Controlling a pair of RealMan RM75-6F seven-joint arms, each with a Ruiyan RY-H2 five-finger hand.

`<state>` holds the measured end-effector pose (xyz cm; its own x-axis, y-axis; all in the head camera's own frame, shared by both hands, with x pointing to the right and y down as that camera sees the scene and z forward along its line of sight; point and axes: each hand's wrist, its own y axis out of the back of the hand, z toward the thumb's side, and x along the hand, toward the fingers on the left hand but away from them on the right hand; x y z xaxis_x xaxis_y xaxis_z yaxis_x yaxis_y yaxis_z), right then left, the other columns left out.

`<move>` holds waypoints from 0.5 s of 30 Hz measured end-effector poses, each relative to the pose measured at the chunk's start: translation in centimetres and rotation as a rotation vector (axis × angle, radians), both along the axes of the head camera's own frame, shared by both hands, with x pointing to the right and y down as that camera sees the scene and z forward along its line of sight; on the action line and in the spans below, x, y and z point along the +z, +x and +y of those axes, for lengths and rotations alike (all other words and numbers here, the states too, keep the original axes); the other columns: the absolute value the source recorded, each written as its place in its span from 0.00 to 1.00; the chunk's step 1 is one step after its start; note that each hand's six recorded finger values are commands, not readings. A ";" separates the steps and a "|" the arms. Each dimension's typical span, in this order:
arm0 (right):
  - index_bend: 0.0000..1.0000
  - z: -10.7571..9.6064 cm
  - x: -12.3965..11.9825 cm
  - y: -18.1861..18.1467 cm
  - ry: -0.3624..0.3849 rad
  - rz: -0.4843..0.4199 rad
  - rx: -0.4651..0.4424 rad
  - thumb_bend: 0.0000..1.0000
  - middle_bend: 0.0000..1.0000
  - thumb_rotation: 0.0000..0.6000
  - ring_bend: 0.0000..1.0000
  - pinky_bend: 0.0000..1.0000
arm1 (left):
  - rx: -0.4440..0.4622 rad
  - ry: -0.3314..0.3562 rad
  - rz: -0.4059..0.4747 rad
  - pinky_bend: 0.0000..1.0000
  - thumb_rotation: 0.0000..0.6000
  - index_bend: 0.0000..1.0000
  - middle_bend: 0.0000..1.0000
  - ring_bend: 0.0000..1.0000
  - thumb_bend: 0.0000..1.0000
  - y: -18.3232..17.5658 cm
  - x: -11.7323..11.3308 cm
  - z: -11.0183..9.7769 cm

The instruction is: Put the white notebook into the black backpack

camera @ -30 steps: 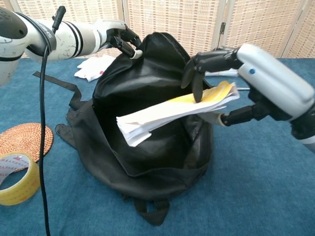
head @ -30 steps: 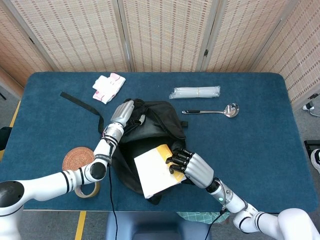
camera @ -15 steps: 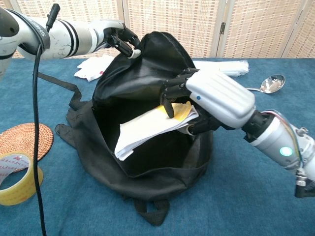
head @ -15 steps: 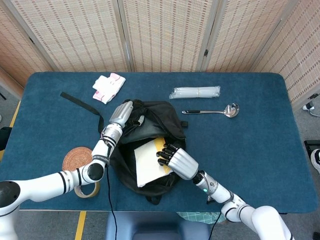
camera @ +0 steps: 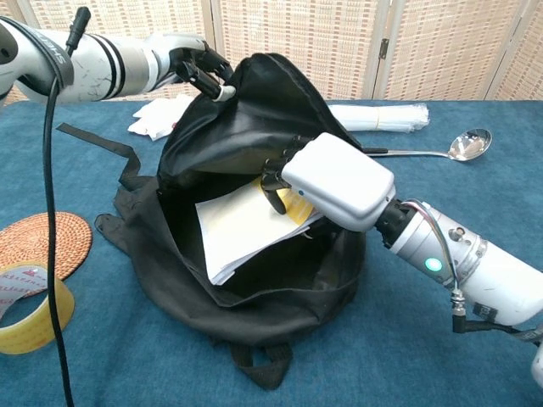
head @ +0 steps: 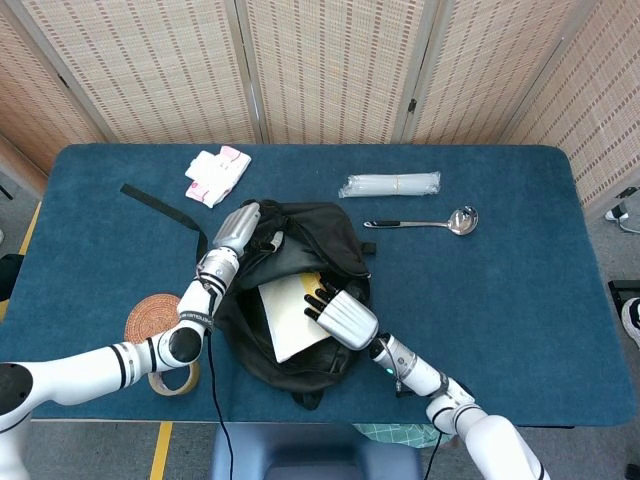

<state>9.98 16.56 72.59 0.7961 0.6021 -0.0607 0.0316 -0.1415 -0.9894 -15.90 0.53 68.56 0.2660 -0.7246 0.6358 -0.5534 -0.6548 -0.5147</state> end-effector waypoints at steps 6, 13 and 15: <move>0.81 0.0 0.8 -1.1 0.039 0.067 -0.003 0.62 0.45 1.00 0.49 0.29 | 0.006 0.000 0.005 0.00 1.00 0.63 0.26 0.18 0.69 0.1 -0.1 0.1; 0.77 -0.3 1.7 -1.6 0.070 0.146 0.000 0.62 0.41 1.00 0.47 0.22 | 0.014 -0.003 0.011 0.00 1.00 0.63 0.26 0.18 0.69 0.0 -0.3 0.3; 0.68 -0.3 2.0 -1.5 0.073 0.165 0.010 0.62 0.36 1.00 0.43 0.19 | 0.015 -0.003 0.012 0.00 1.00 0.63 0.26 0.17 0.69 -0.1 -0.4 0.4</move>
